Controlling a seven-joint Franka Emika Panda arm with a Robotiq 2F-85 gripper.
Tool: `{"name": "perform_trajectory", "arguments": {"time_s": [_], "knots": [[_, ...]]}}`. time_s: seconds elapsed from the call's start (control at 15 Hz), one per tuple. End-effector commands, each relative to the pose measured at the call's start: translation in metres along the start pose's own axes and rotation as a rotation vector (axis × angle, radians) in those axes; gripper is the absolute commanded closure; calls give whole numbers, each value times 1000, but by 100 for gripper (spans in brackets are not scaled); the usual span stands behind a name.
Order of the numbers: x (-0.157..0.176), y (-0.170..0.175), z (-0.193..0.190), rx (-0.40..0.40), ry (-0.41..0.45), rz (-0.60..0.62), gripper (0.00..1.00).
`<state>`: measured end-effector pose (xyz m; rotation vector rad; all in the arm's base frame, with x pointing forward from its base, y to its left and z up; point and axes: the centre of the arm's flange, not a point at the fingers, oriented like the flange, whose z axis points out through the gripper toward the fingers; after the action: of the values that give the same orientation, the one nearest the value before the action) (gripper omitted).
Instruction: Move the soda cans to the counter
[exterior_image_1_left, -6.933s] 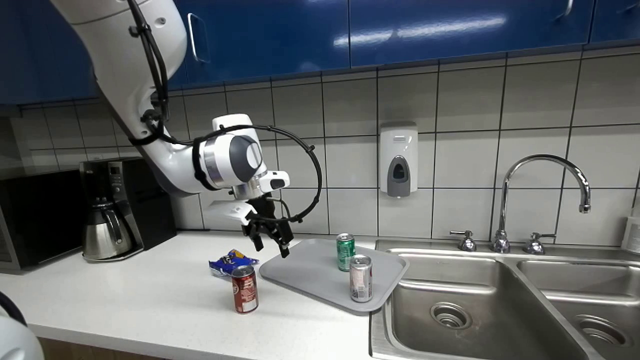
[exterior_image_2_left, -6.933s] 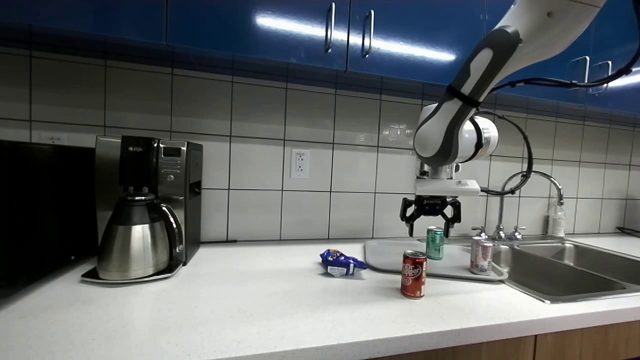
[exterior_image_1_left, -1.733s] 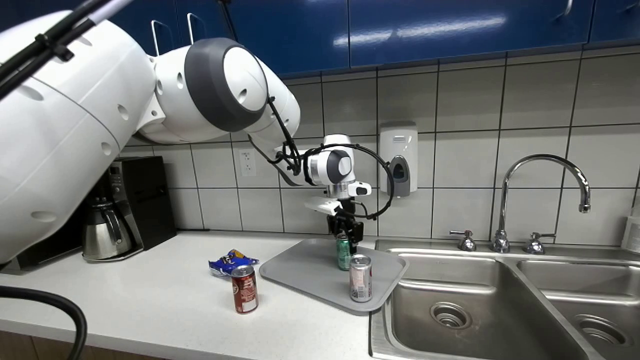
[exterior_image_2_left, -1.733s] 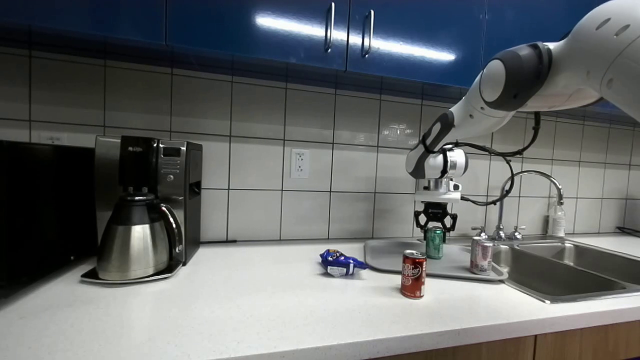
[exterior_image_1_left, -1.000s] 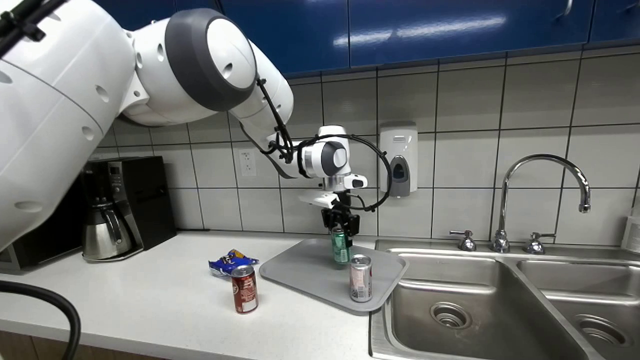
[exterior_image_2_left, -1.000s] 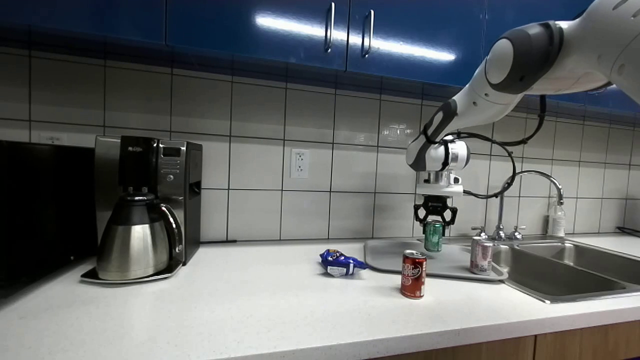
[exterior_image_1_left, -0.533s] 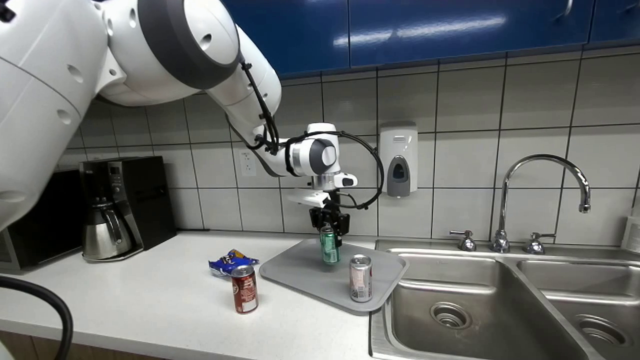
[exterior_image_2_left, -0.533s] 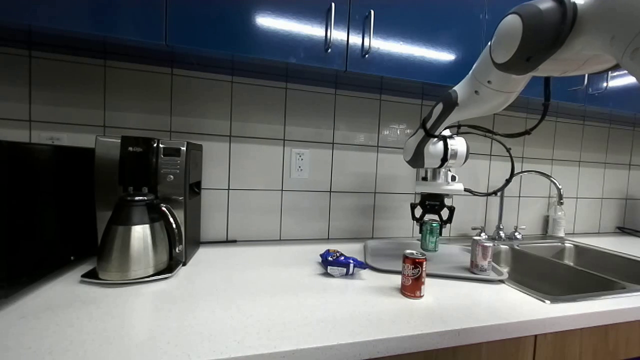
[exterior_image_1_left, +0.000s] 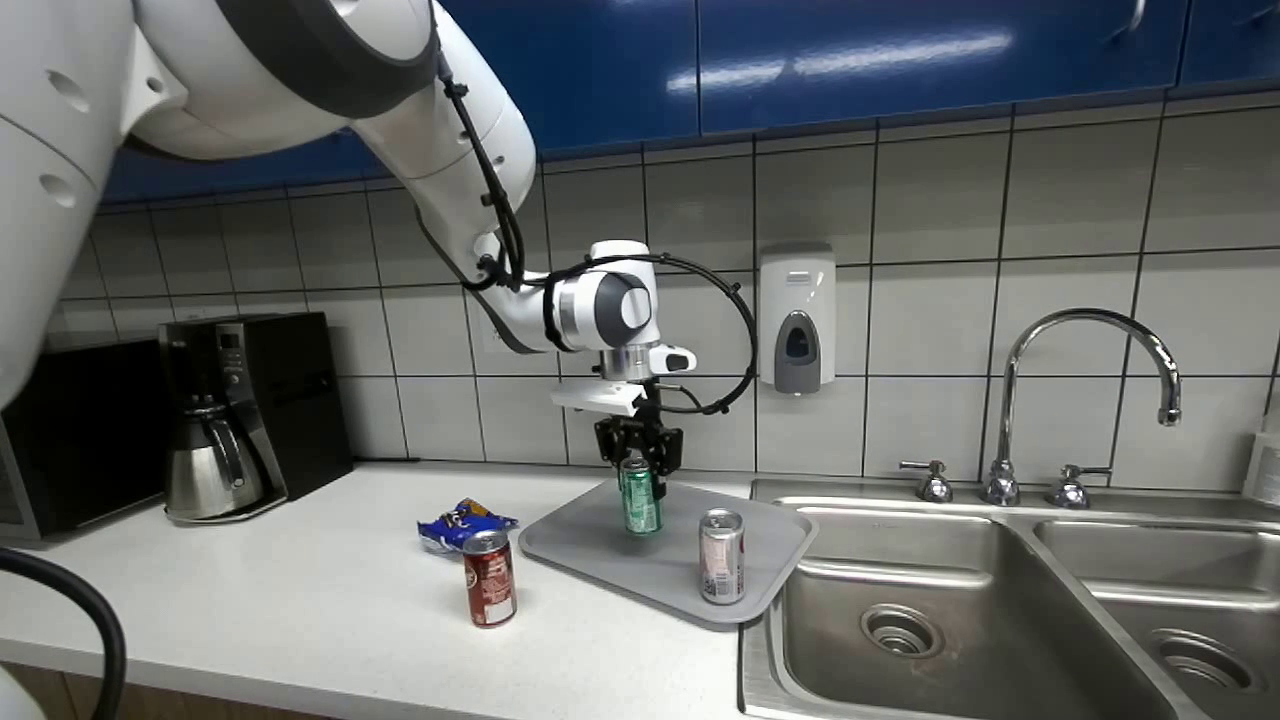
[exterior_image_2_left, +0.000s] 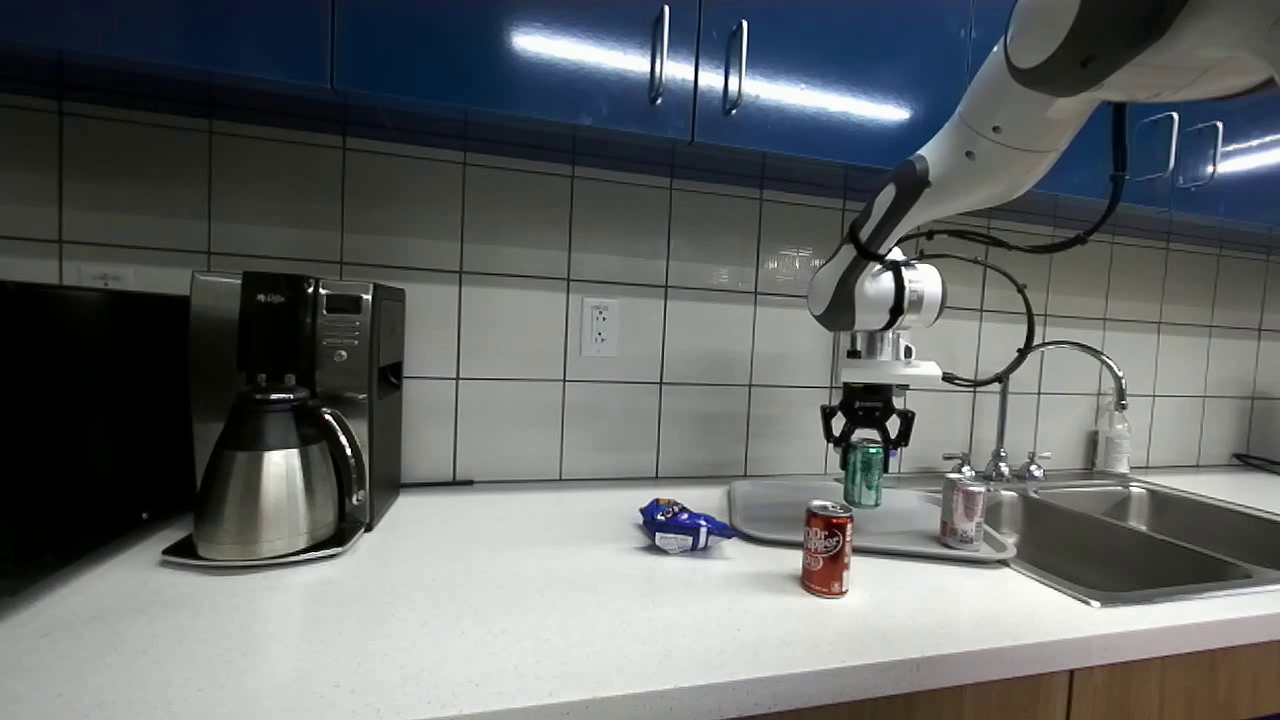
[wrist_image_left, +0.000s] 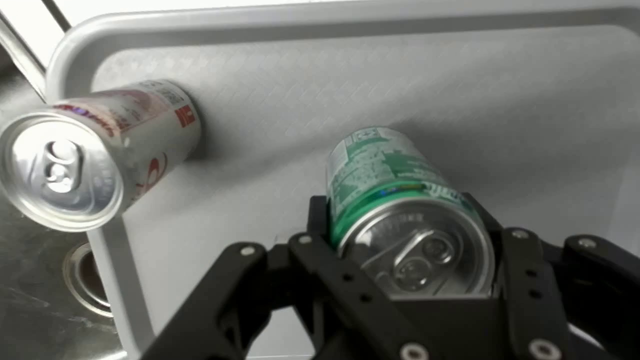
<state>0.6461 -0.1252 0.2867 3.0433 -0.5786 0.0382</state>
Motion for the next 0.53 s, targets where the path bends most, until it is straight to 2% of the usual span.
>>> {"name": "perform_trajectory", "arguments": {"time_s": [0.0, 0.47], "knots": [[-34, 5, -16, -14, 17, -70, 62], [-67, 3, -8, -41, 7, -178, 62]]}}
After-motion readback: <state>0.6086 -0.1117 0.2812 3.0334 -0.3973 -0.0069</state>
